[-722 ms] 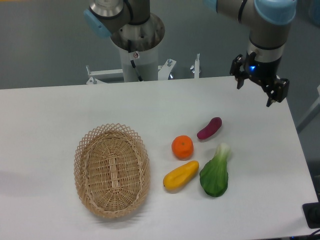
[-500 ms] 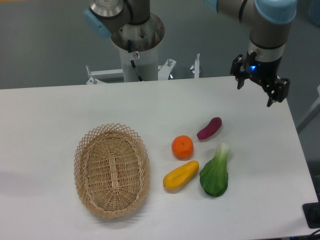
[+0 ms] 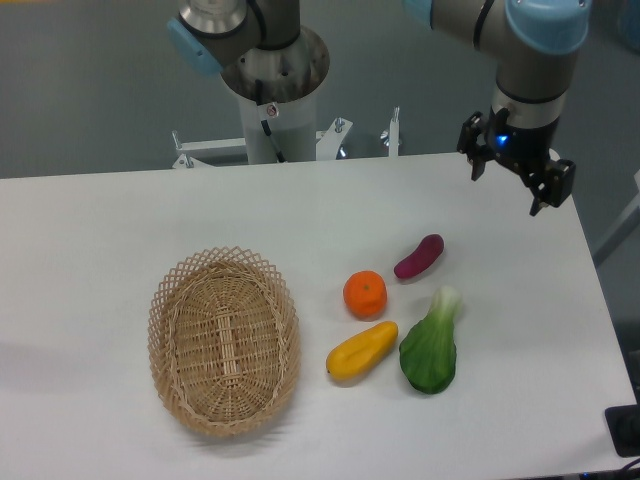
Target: Pick up the green vegetable from the table
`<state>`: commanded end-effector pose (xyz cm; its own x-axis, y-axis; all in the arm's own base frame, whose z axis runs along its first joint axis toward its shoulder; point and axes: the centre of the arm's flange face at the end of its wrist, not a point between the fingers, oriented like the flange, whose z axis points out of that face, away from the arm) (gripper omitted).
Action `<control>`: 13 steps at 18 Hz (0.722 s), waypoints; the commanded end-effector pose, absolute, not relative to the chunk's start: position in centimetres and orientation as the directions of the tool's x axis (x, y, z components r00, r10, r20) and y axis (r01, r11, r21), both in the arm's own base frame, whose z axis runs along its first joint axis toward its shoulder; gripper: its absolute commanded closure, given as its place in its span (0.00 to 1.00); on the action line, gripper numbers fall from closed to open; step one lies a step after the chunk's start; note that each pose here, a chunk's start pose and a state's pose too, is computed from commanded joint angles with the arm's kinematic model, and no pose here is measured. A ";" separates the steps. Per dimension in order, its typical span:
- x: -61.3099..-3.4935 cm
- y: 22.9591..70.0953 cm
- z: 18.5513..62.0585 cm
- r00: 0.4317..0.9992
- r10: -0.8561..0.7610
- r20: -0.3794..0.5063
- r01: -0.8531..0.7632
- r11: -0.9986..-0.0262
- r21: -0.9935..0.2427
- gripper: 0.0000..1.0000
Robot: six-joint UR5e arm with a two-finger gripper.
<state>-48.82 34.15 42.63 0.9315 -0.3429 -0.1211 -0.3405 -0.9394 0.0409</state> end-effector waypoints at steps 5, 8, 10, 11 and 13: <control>-47.1 36.3 39.8 0.958 -0.268 -0.103 -0.267 -0.963 0.023 0.00; -46.9 38.9 37.7 0.968 -0.202 -0.147 -0.205 -0.979 -0.003 0.00; -47.7 39.9 35.9 0.974 -0.165 -0.155 -0.169 -0.985 -0.014 0.00; -48.3 40.2 34.7 0.975 -0.164 -0.150 -0.168 -0.986 -0.012 0.00; -49.5 40.9 32.0 0.975 -0.166 -0.146 -0.169 -0.986 -0.011 0.00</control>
